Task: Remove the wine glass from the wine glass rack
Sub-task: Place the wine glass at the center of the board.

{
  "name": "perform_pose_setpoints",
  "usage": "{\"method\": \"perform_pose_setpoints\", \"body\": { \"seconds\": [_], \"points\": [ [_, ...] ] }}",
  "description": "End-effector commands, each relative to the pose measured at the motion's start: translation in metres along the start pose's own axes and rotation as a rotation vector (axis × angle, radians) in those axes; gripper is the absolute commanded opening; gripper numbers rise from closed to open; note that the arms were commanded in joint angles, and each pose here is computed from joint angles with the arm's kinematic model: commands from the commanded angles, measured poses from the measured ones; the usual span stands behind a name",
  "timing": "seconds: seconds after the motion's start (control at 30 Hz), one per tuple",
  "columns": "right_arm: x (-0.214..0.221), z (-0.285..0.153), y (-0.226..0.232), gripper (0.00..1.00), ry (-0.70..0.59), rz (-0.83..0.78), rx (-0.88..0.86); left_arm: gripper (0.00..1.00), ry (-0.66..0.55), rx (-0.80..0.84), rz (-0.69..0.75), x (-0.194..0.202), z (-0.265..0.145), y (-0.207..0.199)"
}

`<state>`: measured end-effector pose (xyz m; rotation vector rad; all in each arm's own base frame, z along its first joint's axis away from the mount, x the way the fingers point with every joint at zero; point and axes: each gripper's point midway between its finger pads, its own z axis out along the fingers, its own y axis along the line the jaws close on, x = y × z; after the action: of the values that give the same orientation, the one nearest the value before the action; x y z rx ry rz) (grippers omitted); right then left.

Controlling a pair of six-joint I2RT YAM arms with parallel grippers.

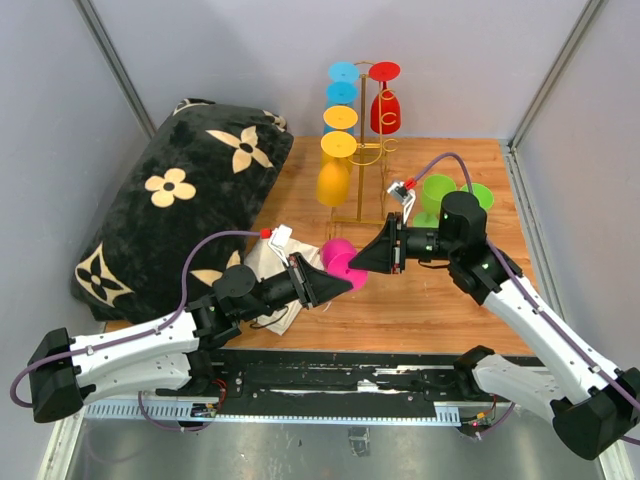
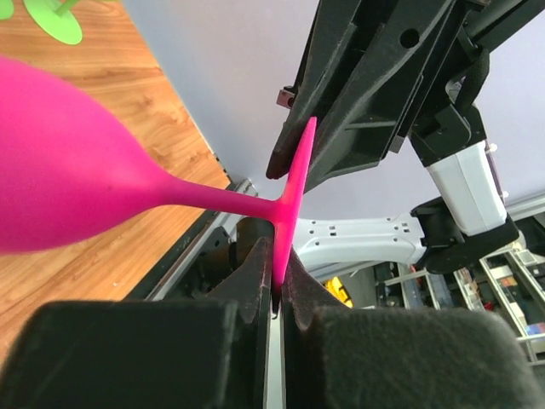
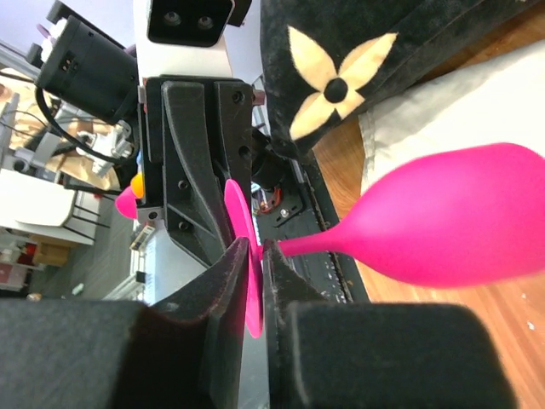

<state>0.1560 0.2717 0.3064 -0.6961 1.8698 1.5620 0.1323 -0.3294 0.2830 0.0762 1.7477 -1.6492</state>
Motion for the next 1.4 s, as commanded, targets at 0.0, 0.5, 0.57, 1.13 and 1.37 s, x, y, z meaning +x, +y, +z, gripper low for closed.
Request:
{"method": "perform_pose_setpoints", "body": {
  "seconds": [0.0,0.5,0.57,1.13,1.37],
  "points": [
    [-0.006,-0.006,0.009,0.22,0.012,-0.140,0.029,0.01,-0.006,-0.006,0.029,-0.004,0.002,-0.003],
    [-0.055,-0.133,-0.087,0.90,-0.182,-0.340,1.036,0.00,0.456,-0.245,0.472,0.066,-0.027,0.088],
    [-0.049,-0.143,-0.095,0.91,-0.181,-0.287,1.095,0.00,0.523,-0.201,0.539,0.077,-0.027,0.082],
    [0.007,-0.047,-0.081,0.91,0.015,0.237,0.316,0.01,0.958,0.088,0.978,0.152,-0.044,0.089],
    [0.013,-0.043,-0.074,0.85,0.027,0.195,0.269,0.00,0.744,0.349,1.110,0.136,-0.040,0.044]
  ]
}}
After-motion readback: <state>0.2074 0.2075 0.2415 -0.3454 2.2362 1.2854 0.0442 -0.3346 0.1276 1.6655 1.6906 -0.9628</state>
